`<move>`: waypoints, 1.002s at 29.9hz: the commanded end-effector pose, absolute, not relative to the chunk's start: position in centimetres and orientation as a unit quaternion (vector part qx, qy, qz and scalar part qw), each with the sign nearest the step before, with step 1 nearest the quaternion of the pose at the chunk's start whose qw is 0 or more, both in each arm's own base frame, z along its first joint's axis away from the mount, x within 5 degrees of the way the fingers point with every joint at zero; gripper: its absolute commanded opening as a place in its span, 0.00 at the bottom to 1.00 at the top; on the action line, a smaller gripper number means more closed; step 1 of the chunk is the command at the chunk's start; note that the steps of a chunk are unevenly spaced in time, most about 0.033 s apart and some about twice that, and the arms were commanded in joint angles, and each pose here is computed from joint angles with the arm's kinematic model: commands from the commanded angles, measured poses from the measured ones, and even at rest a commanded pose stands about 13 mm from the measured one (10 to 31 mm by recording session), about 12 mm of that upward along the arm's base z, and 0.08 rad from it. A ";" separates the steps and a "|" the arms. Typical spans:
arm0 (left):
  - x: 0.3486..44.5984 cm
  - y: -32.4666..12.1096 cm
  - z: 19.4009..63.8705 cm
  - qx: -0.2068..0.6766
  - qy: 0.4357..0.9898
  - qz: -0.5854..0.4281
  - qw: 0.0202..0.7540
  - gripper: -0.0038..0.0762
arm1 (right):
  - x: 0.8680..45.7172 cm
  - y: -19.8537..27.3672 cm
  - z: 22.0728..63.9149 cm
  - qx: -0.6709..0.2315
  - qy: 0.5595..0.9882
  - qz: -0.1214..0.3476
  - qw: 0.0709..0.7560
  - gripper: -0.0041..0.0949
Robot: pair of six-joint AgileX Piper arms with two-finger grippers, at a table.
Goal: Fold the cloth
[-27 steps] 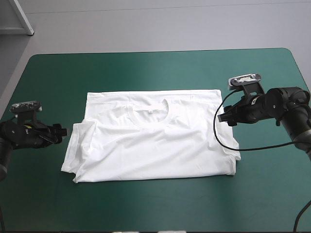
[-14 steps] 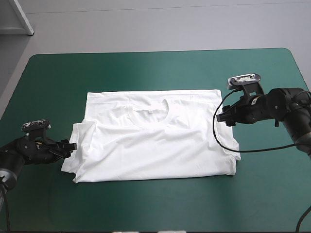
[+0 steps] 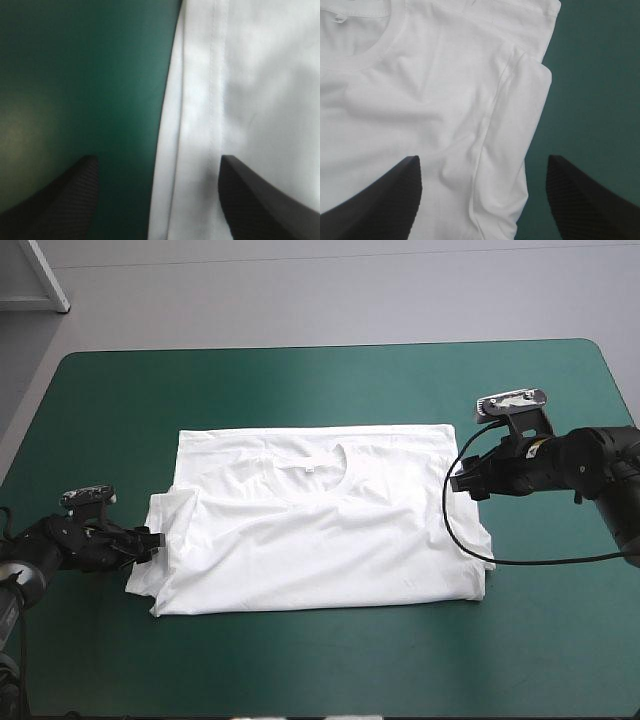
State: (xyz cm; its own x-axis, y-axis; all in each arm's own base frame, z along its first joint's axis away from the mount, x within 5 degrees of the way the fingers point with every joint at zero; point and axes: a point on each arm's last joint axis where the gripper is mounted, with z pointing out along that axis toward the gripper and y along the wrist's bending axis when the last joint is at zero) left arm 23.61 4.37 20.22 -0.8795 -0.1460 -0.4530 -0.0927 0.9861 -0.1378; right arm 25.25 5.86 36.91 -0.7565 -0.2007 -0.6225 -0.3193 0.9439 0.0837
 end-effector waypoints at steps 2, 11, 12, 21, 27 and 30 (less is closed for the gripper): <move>24.2 4.3 20.8 -0.078 0.961 -0.069 0.257 0.62 | 24.7 5.8 38.8 -0.139 0.915 0.098 0.365 0.70; 24.6 1.4 20.6 -0.026 0.964 -0.087 0.249 0.30 | 24.6 5.8 38.8 -0.138 0.914 0.098 0.367 0.70; 24.7 1.1 20.5 -0.022 0.965 -0.089 0.248 0.28 | 24.6 5.7 38.9 -0.138 0.914 0.098 0.368 0.70; 24.8 0.8 20.5 -0.016 0.965 -0.084 0.249 0.07 | 23.1 5.5 40.3 -0.139 0.902 0.097 0.398 0.69; 23.8 1.2 22.2 -0.012 0.961 -0.053 0.273 0.07 | 22.8 5.4 40.5 -0.140 0.900 0.097 0.401 0.70; 22.8 1.8 23.7 -0.018 0.956 -0.017 0.293 0.07 | 22.8 5.5 40.5 -0.139 0.900 0.100 0.401 0.68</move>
State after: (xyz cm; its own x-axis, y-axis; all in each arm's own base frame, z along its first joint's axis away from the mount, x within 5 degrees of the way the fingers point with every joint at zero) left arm 23.35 1.47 21.13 -0.8810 -0.0375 -0.4717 0.0062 0.9959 -0.0908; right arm 23.30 5.55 38.73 -0.7096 -0.1903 -0.6784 -0.3254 0.9425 0.0760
